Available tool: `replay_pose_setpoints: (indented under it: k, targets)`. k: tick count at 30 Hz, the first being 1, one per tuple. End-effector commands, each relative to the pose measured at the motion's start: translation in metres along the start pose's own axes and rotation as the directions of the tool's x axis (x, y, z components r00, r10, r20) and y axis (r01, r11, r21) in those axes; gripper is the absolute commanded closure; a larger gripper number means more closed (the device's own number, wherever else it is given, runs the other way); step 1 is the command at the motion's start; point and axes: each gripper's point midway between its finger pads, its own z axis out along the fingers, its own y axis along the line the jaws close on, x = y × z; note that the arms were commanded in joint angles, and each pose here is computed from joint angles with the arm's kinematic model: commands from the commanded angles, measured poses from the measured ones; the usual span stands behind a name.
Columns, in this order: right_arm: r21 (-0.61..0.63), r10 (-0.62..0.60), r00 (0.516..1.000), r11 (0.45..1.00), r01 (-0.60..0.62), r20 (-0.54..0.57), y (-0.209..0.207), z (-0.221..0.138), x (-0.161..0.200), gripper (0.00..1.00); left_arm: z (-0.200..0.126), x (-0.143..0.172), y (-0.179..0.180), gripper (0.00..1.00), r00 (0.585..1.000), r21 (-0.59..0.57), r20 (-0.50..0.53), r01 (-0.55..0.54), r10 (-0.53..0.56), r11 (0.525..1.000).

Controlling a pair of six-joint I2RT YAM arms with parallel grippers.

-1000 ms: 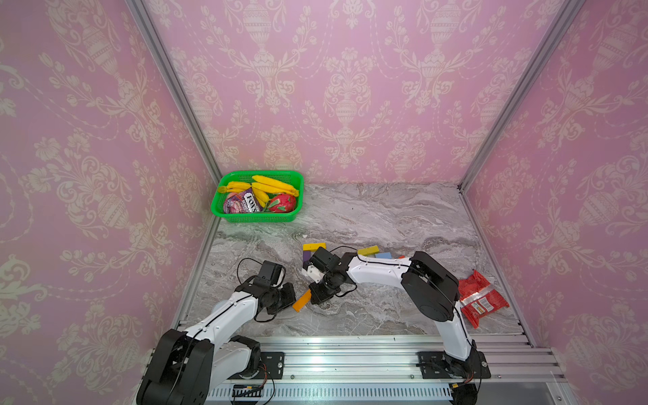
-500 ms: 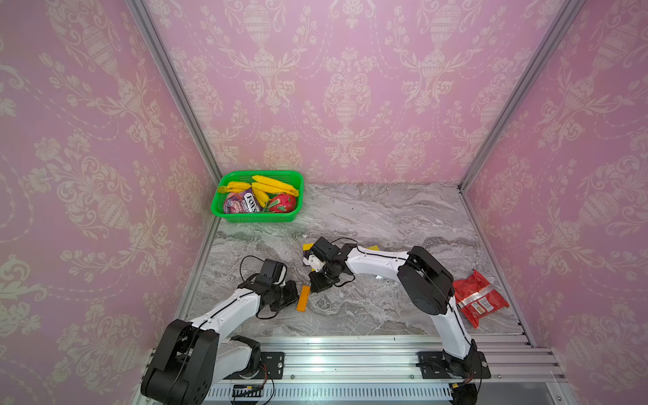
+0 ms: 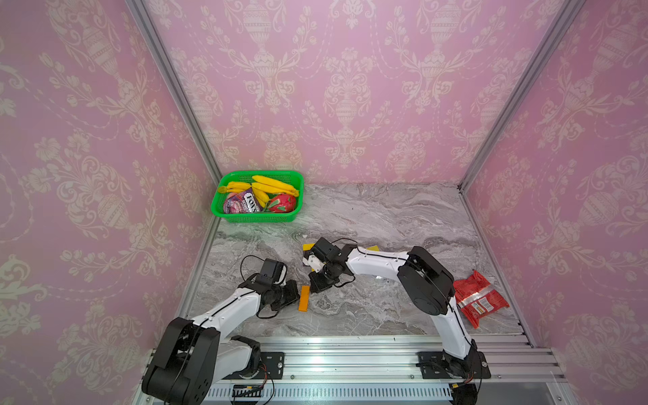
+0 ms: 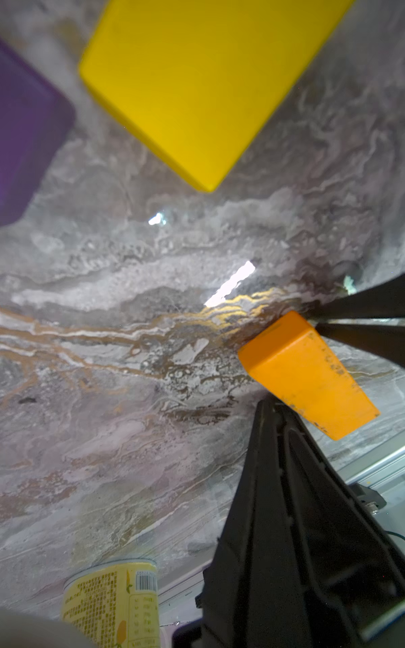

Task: Assemble the letter p with building blocks
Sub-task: Assemble the building block at the center of the board.

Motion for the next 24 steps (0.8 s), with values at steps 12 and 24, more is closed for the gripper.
replay_pose_setpoints:
  k: [12,24]
  targets:
    - [0.023,0.020,1.000,1.000,-0.020,-0.024,-0.009,-0.001,0.018,0.90,0.003,0.021,0.017,1.00,0.997,-0.067,-0.069,-0.022,0.018,0.998]
    - [-0.023,0.038,0.999,0.999,-0.039,-0.011,0.000,0.006,0.019,0.90,0.004,0.021,0.014,1.00,0.997,-0.090,-0.058,-0.050,0.045,0.995]
